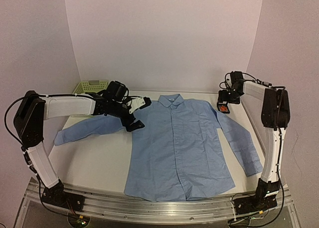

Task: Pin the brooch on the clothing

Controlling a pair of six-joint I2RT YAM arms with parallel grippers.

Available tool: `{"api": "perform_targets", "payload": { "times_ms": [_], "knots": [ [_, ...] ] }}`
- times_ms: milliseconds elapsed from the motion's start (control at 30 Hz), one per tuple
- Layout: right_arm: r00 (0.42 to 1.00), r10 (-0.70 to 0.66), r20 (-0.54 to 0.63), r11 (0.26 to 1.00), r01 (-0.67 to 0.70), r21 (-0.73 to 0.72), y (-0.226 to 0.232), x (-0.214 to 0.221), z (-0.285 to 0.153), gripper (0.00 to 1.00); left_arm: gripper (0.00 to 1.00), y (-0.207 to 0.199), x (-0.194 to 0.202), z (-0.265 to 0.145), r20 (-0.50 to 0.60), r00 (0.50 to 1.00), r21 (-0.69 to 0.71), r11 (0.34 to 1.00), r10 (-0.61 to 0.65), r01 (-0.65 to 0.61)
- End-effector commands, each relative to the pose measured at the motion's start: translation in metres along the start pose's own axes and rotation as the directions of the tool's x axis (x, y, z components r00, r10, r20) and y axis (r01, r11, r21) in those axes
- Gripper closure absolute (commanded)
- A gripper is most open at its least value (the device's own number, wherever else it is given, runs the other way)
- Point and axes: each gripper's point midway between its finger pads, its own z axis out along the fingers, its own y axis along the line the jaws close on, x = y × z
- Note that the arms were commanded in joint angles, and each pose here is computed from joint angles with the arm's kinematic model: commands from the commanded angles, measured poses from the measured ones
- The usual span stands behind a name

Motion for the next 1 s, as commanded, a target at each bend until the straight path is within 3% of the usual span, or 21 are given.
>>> {"api": "perform_targets", "payload": {
  "times_ms": [0, 233, 567, 967],
  "knots": [
    [0.996, -0.089, 0.028, 0.996, 0.089, 0.002, 0.008, -0.015, 0.005, 0.19, 0.0, -0.01, -0.005, 0.01, -0.005, 0.999, 0.061, 0.997, -0.053, 0.053],
    [0.992, -0.124, 0.009, 0.988, 0.123, 0.097, -0.006, -0.014, 0.031, 0.29, 0.0, -0.008, -0.008, 0.019, -0.009, 0.999, 0.076, 0.996, -0.049, 0.05],
    [0.994, -0.103, -0.024, 0.992, 0.104, 0.077, -0.003, 0.001, 0.052, 0.27, 0.01, -0.005, 0.003, 0.02, -0.038, 0.998, 0.076, 0.995, -0.057, 0.06],
    [0.993, -0.099, -0.059, 0.991, 0.104, 0.084, -0.006, 0.015, 0.067, 0.37, 0.0, -0.002, 0.01, 0.02, -0.05, 0.997, 0.072, 0.996, -0.058, 0.062]
  ]
}}
